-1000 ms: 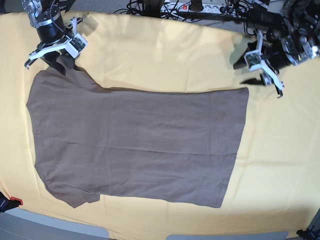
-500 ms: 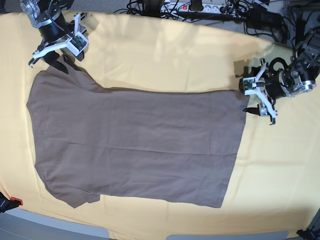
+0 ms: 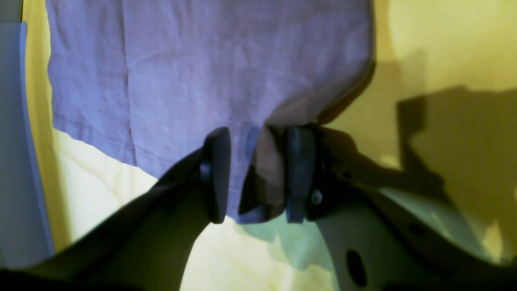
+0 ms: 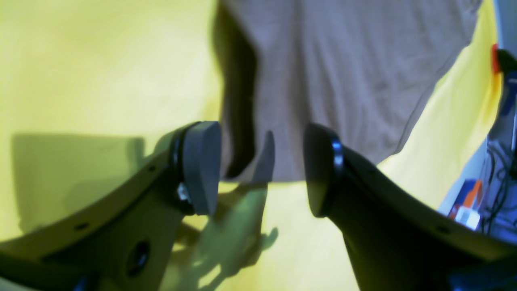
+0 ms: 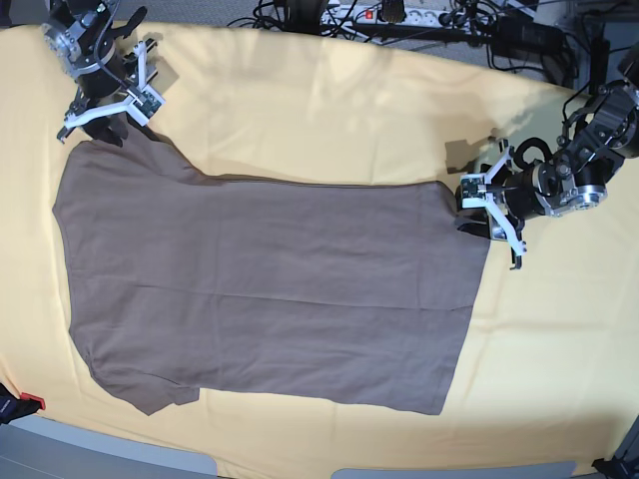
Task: Fold the T-shirt properly
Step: 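Move both grippers down to the shirt's shoulder corners and grasp them, then pull the grasped shoulder corners apart to flatten the brown shirt, then drag the shirt by its shoulders toward the robot's base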
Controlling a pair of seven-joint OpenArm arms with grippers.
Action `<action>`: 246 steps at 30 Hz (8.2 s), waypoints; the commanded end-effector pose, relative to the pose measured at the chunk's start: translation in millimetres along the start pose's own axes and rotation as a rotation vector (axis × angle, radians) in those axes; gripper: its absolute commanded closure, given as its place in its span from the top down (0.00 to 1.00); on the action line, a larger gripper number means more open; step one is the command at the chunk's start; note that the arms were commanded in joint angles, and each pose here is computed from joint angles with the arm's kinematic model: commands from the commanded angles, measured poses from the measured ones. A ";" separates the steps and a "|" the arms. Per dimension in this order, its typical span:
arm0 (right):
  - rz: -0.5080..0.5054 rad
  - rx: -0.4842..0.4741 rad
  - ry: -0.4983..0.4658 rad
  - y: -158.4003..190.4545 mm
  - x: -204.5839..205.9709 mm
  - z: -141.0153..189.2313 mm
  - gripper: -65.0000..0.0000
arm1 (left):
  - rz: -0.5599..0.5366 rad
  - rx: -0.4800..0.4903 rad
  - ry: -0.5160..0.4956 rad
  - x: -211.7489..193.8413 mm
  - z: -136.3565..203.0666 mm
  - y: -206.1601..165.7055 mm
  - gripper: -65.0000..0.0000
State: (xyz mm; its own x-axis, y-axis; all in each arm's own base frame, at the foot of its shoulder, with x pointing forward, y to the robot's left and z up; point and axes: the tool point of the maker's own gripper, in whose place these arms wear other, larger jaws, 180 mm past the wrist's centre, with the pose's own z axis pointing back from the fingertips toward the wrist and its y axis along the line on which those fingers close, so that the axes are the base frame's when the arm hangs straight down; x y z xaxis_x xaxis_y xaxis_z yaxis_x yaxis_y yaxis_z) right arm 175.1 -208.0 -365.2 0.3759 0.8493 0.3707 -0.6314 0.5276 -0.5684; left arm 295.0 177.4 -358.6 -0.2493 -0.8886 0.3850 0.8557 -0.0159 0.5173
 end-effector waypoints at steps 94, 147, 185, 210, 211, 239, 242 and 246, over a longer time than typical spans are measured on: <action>0.046 -0.032 0.015 -49.6 -9.6 24.5 0.00 | -0.078 -0.003 0.037 28.9 70.7 -0.5 0.00; -0.021 -0.036 0.021 -86.5 3.0 7.7 0.57 | -0.153 -0.001 0.038 41.2 68.0 15.8 0.46; 0.018 0.143 0.282 -34.2 -94.7 3.6 0.04 | -0.161 -0.217 0.036 36.0 73.9 -41.4 0.47; 0.012 0.145 0.279 -33.6 -94.1 3.5 0.30 | -0.089 -0.238 0.014 12.2 43.7 -47.8 0.52; 0.012 0.145 0.279 -33.6 -94.0 3.5 0.30 | -0.096 -0.238 0.024 9.5 43.7 -47.7 0.52; 0.017 0.097 0.251 -48.3 -75.8 8.0 0.13 | -0.073 -0.142 -0.037 28.8 47.9 -2.1 0.01; 0.018 0.098 0.251 -48.1 -75.8 8.0 0.15 | -0.072 -0.164 -0.039 29.2 48.6 -5.8 0.11; 0.017 0.098 0.232 -48.1 -72.4 7.2 0.22 | -0.071 -0.164 -0.040 29.3 48.6 -5.9 0.24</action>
State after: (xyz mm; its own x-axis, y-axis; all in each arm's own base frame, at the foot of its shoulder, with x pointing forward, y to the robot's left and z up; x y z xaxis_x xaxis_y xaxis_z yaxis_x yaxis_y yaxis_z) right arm 165.0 -293.8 -368.3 0.5247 0.8337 0.1723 -0.7026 0.5383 -0.4653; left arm 251.3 171.3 -326.2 -0.3173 -0.8653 0.3879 0.9111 -0.1647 0.3779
